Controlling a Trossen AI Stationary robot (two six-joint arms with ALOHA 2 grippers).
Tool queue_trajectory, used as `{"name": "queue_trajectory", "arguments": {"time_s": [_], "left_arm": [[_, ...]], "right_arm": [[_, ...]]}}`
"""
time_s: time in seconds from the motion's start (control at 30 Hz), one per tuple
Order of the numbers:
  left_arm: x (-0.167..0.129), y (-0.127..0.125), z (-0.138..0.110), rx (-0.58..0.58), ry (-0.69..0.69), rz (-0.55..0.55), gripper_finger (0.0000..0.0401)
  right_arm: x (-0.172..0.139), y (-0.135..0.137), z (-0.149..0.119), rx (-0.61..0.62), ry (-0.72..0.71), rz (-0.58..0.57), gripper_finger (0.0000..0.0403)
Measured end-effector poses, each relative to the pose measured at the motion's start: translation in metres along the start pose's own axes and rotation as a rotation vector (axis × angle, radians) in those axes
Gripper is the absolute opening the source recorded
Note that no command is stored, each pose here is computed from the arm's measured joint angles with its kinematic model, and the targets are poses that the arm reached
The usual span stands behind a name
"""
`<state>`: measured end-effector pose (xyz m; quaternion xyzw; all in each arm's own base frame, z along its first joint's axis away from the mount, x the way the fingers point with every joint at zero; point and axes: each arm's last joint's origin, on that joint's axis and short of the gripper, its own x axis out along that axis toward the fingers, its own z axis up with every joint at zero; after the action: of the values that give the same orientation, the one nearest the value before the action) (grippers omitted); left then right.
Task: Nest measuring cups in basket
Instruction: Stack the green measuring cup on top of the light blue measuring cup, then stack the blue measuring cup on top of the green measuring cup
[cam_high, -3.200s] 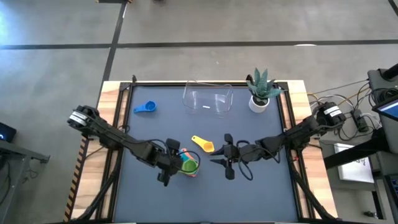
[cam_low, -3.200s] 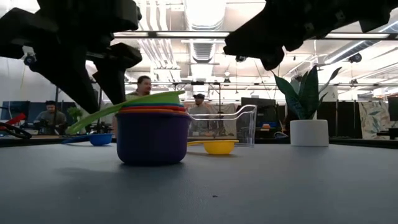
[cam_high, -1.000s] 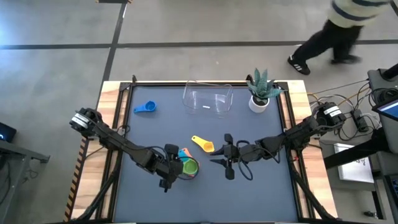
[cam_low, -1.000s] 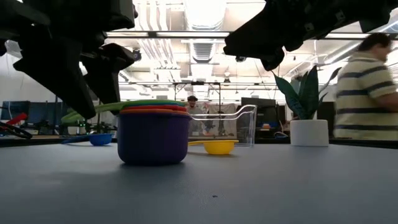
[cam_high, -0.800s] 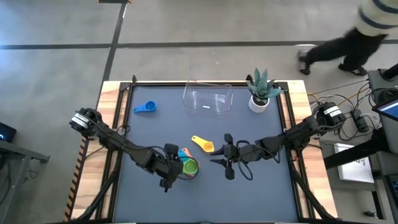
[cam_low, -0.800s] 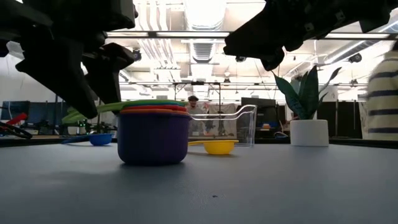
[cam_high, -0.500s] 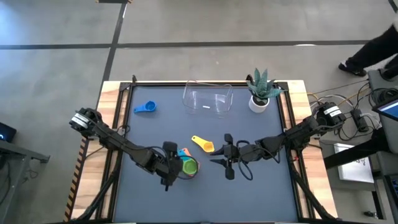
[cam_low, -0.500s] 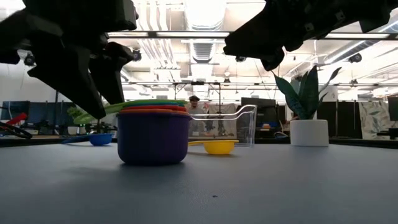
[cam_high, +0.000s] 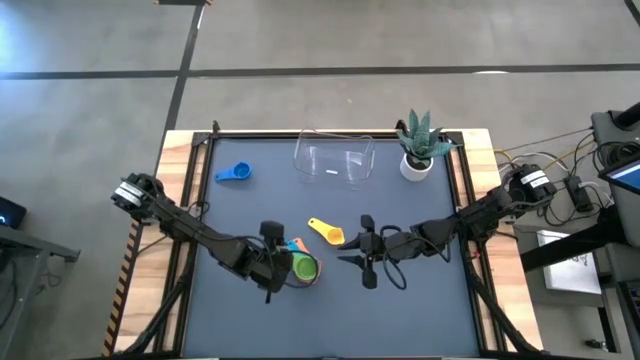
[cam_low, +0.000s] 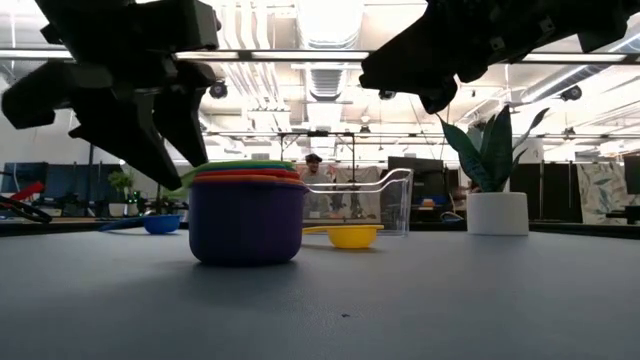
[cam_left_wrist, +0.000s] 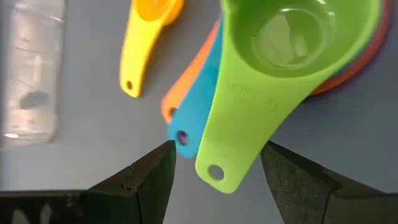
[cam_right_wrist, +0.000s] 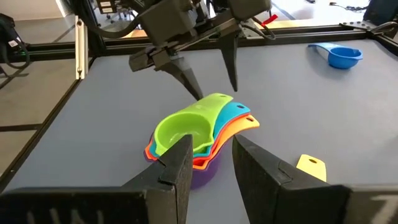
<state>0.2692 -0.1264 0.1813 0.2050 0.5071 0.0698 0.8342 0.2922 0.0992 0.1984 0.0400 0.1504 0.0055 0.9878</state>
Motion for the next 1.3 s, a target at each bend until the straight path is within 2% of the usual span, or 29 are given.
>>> {"name": "queue_trajectory", "arguments": {"time_s": [0.17, 0.7, 1.0, 1.3], "left_arm": [[0.001, 0.004, 0.001, 0.05, -0.01, 0.062, 0.022], [0.008, 0.017, 0.004, 0.08, 0.006, 0.055, 0.022], [-0.001, 0.02, 0.004, 0.039, -0.012, -0.029, 0.022], [-0.026, 0.034, -0.005, -0.041, -0.042, -0.038, 0.022]], "right_arm": [[0.0, 0.0, 0.0, 0.0, 0.0, 0.0, 0.0102], [0.0, 0.0, 0.0, -0.001, 0.003, 0.0, 0.0102], [0.0, 0.0, -0.001, 0.0, 0.008, 0.0, 0.0102], [0.0, 0.0, -0.001, -0.001, 0.009, 0.0, 0.0102]]}}
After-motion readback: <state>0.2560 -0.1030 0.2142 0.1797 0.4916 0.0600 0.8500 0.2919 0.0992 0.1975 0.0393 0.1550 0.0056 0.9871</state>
